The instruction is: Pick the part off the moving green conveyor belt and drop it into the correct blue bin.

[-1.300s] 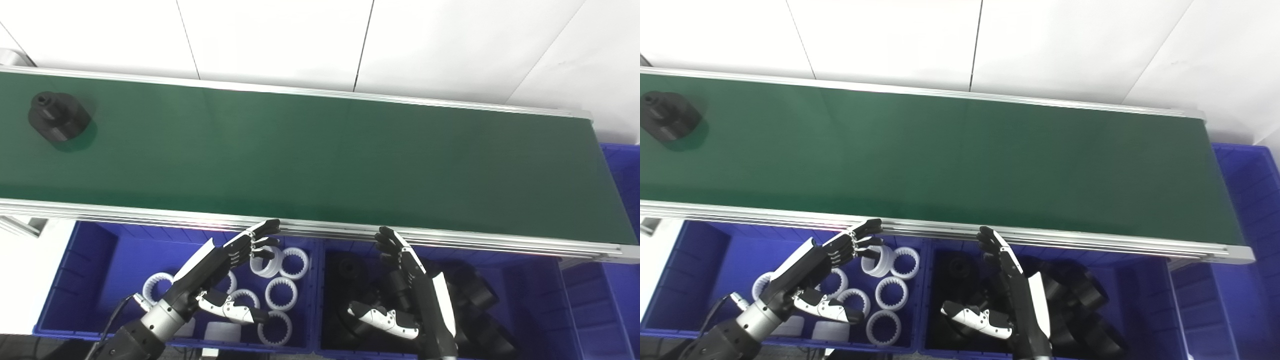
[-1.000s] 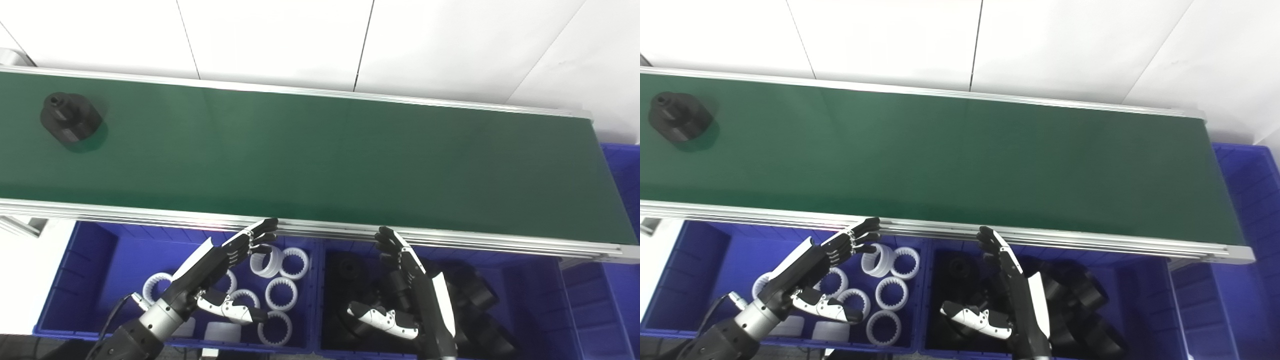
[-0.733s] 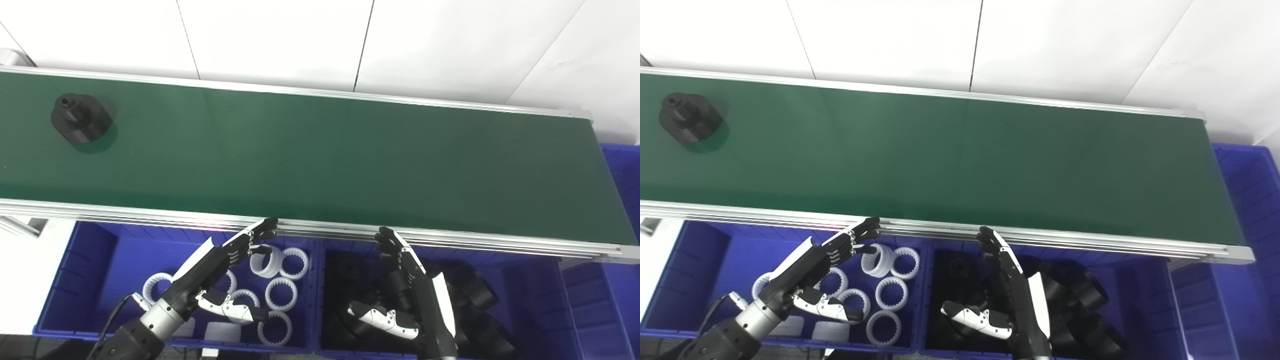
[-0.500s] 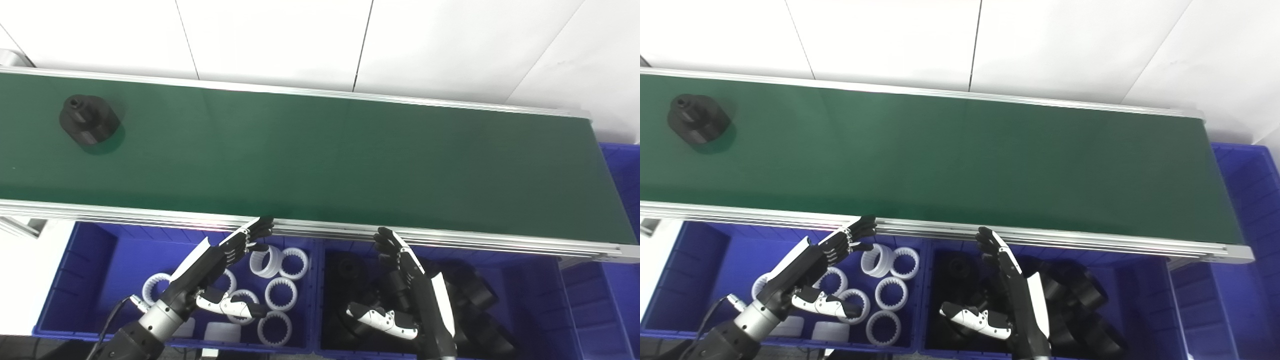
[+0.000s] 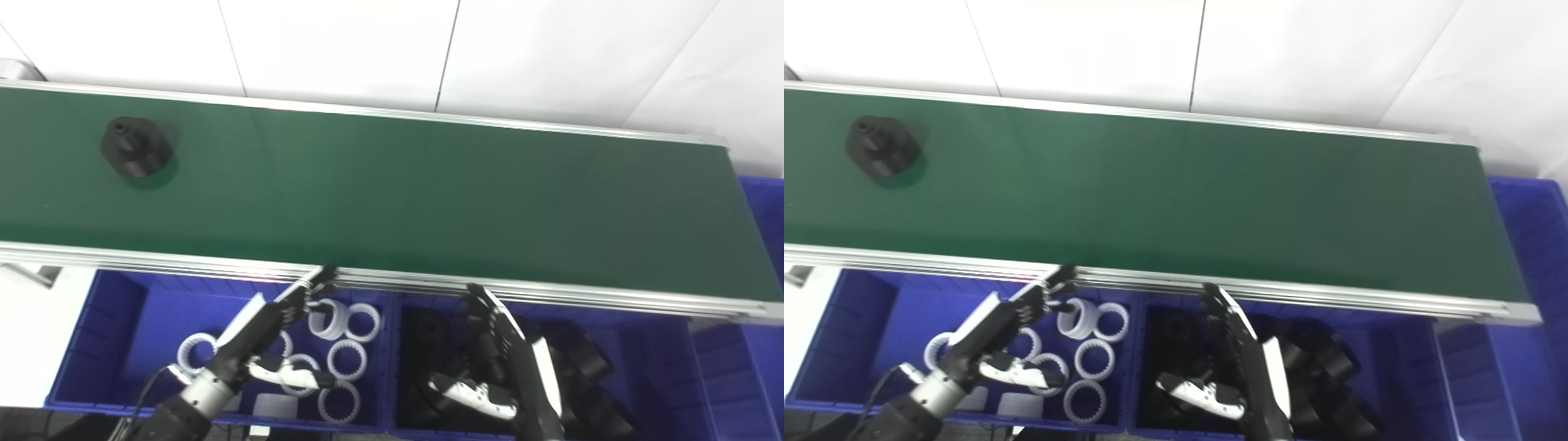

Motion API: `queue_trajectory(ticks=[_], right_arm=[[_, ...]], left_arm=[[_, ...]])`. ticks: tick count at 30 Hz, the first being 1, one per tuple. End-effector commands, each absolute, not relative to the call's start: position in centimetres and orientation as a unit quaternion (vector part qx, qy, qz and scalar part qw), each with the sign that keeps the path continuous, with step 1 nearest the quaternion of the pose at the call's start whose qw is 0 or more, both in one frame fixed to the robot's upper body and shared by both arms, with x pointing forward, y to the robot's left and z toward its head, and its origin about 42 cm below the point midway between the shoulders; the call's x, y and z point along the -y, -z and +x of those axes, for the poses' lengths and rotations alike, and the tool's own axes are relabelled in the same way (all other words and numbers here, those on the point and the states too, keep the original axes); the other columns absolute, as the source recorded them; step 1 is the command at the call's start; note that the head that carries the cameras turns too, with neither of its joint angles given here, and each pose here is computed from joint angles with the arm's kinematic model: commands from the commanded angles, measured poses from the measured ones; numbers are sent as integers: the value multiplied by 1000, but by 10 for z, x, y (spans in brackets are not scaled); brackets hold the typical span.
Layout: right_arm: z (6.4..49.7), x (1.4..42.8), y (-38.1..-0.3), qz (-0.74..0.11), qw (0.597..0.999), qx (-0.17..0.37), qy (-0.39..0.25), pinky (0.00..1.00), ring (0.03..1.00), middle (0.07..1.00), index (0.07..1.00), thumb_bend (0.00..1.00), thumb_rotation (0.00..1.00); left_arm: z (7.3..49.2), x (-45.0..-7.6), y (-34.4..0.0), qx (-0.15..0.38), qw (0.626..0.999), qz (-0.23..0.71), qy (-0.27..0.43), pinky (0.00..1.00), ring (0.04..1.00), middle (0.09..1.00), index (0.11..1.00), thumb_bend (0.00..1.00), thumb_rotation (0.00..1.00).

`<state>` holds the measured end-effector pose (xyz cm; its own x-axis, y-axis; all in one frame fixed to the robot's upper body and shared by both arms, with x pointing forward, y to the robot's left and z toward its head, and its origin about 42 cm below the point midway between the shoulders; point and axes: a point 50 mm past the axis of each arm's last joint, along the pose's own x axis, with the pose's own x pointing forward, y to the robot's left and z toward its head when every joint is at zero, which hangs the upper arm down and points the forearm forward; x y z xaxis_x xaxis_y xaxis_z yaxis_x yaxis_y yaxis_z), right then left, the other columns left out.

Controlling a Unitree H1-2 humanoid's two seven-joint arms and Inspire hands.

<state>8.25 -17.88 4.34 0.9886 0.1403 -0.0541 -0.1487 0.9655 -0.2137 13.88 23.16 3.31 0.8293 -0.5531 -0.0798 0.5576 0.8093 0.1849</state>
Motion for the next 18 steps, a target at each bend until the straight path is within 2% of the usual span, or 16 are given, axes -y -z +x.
queue_trajectory(ticks=[1,5,7,13,14,18], right_arm=[[81,187,-47,-102,992,11,-72,784,838,852,887,836,409],[83,191,-40,-108,992,6,-69,784,836,846,883,834,399],[82,192,-39,-110,992,5,-66,736,834,839,876,850,381],[83,192,-34,-109,992,0,-64,725,815,829,871,851,368],[83,192,-34,-108,992,0,-64,655,819,829,867,857,361],[82,191,-34,-109,992,-1,-65,624,819,826,861,868,367]], left_arm=[[135,-222,-37,12,951,109,290,774,886,942,938,901,270],[138,-217,-30,6,949,111,295,779,870,929,916,899,229],[140,-214,-26,4,950,118,290,761,856,917,913,916,284],[141,-208,-22,3,952,119,282,747,854,905,886,947,250],[141,-208,-22,3,952,122,281,746,856,904,887,946,260],[141,-208,-19,-1,954,117,278,756,862,899,888,948,262]])
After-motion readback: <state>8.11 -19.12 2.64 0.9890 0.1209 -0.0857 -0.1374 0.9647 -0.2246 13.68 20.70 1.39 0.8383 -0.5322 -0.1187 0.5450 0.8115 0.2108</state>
